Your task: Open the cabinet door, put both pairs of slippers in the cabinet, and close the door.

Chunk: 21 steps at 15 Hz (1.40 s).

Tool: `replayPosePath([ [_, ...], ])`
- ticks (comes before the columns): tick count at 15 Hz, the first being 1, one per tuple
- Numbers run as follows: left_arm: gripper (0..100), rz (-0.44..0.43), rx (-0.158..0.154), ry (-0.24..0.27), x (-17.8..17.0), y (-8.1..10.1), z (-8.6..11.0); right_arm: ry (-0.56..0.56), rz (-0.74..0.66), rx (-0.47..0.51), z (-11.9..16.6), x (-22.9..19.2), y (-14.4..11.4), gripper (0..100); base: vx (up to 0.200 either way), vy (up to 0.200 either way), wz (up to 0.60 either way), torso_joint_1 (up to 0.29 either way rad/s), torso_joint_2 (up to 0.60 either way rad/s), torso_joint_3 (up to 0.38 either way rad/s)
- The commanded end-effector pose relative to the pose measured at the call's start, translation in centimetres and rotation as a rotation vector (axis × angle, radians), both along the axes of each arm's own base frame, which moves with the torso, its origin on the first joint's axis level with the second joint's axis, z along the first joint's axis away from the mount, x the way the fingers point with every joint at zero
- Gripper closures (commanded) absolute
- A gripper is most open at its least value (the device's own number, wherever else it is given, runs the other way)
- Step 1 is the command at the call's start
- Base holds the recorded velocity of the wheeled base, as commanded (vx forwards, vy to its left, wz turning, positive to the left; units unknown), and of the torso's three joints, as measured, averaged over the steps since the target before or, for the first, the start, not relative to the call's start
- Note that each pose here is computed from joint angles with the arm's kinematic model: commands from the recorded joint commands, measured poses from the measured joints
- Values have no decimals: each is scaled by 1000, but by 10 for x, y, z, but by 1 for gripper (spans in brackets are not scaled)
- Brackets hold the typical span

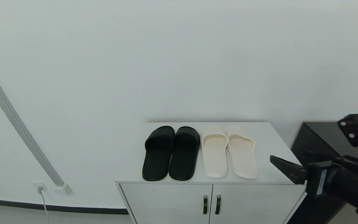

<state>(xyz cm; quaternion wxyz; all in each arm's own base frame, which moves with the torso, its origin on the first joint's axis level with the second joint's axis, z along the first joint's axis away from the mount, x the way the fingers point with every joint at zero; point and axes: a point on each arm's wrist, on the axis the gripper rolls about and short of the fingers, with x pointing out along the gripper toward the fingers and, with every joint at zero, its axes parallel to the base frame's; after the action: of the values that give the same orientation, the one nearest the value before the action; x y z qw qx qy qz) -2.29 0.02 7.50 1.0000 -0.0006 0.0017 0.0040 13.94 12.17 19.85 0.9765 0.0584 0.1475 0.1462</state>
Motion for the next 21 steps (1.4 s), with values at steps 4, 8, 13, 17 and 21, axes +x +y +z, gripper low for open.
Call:
replayPosePath([
  [4,100,-2,3,0,0,0,0,38,-24,-27,-23,44,58,0,0,0,0,0,0,0],
  [8,100,1,0,1,0,0,0,21,-140,-91,-45,74,99,0,0,0,0,0,0,0],
  [13,100,1,0,1,0,0,0,19,-180,-90,-58,108,120,0,0,0,0,0,0,0],
  [17,100,1,-2,1,0,0,0,27,-219,-96,-70,135,126,0,0,0,0,0,0,0],
  [21,100,0,0,0,0,0,0,39,-245,-103,-81,156,125,0,0,0,0,0,0,0],
])
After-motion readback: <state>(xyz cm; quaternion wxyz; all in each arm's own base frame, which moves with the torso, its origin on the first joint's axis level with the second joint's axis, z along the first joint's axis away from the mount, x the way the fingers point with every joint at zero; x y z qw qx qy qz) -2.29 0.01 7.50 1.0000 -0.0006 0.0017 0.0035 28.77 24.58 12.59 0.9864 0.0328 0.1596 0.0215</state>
